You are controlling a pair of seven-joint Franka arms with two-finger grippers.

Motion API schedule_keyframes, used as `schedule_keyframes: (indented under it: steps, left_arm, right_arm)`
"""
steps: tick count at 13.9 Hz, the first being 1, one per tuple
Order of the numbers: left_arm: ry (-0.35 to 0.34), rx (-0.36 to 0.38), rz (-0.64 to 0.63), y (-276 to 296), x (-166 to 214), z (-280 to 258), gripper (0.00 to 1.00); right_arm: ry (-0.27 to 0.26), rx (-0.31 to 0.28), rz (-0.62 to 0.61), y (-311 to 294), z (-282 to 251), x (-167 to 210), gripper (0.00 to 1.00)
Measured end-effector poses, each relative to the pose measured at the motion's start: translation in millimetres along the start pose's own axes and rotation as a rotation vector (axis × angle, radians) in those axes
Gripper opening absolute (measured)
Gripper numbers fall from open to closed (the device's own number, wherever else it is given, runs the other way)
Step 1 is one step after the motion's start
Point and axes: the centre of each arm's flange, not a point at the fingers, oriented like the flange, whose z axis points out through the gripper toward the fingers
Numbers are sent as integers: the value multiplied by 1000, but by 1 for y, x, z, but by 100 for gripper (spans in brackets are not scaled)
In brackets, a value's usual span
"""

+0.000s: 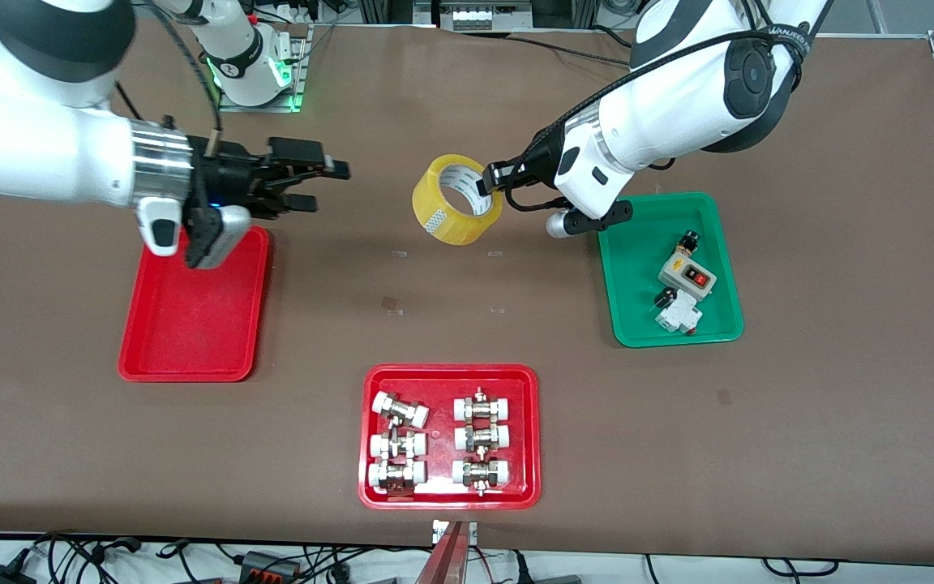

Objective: Left arm passes tape to right arm into tray
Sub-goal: 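Carry the tape toward the table middle while the right gripper approaches, then close the right gripper on the tape rim beside the left gripper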

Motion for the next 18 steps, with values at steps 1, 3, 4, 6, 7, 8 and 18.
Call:
schedule_keyframes:
  steps: [1, 3, 4, 6, 7, 8, 18]
  left_arm:
    - [0, 0, -3, 0, 0, 0, 22]
    - [-1, 0, -10, 0, 1, 1, 22]
    - [-1, 0, -10, 0, 1, 1, 22]
    - [-1, 0, -11, 0, 1, 1, 22]
    - [-1, 0, -11, 0, 0, 0, 22]
    - [0, 0, -11, 0, 1, 0, 22]
    - [1, -1, -14, 0, 2, -1, 22]
  right_arm:
    - [10, 3, -13, -9, 13, 2, 100]
    - [15, 26, -24, -22, 38, 5, 100]
    - [16, 44, -20, -25, 48, 8, 100]
    - [24, 60, -12, -25, 59, 12, 100]
    - [22, 63, -12, -27, 64, 13, 100]
    - [21, 64, -16, -29, 68, 12, 100]
    - [29, 57, -18, -31, 88, 16, 100]
